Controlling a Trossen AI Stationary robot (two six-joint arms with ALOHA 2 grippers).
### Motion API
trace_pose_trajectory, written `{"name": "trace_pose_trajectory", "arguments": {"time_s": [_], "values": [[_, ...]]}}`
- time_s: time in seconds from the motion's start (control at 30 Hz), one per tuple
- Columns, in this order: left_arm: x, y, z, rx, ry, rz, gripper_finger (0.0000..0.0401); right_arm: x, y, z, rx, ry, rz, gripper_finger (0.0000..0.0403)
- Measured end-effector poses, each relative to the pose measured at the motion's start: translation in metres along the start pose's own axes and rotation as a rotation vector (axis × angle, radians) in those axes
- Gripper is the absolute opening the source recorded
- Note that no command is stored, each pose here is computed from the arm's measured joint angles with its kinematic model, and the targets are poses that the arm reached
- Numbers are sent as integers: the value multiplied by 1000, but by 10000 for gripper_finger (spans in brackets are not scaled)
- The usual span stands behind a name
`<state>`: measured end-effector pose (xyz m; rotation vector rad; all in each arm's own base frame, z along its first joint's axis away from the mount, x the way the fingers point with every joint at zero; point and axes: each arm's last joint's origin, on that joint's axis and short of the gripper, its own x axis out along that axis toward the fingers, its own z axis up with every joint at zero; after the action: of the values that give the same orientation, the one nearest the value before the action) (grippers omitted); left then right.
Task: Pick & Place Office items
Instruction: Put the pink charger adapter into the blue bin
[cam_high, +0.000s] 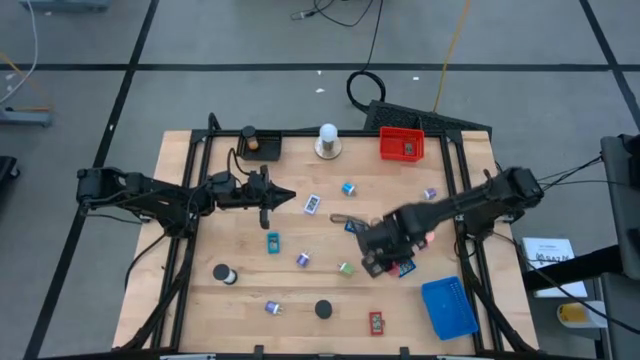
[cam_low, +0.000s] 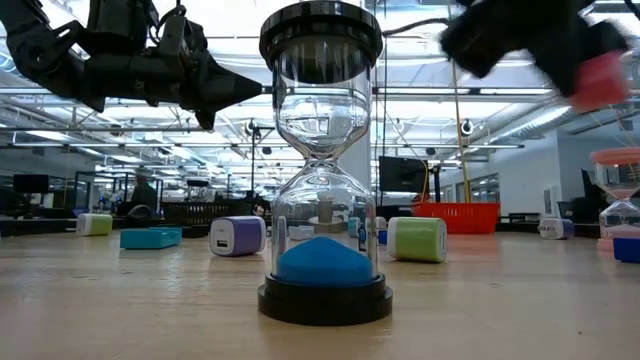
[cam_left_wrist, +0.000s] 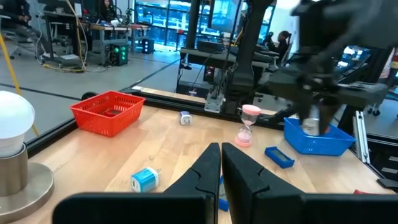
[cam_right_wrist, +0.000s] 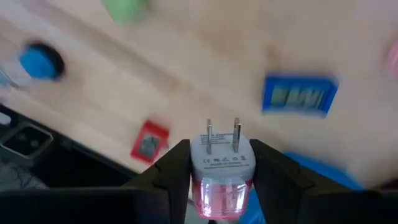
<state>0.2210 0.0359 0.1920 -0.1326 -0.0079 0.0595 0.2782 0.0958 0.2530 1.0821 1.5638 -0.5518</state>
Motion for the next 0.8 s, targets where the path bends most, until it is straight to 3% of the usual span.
{"name": "trace_pose_trajectory", "arguments": {"time_s": [0.17, 0.37, 0.53, 0.8], "values": [[0, 0, 0, 4, 0, 0, 19, 15, 4, -48, 67, 93, -57, 134], [0, 0, 0, 0, 0, 0, 19, 28, -6, -96, 156, 94, -186, 134], [0, 0, 0, 0, 0, -2, 19, 41, -19, -121, 220, 73, -267, 135], [0, 0, 0, -7, -5, -3, 19, 64, -40, -143, 207, 43, -353, 135]]}}
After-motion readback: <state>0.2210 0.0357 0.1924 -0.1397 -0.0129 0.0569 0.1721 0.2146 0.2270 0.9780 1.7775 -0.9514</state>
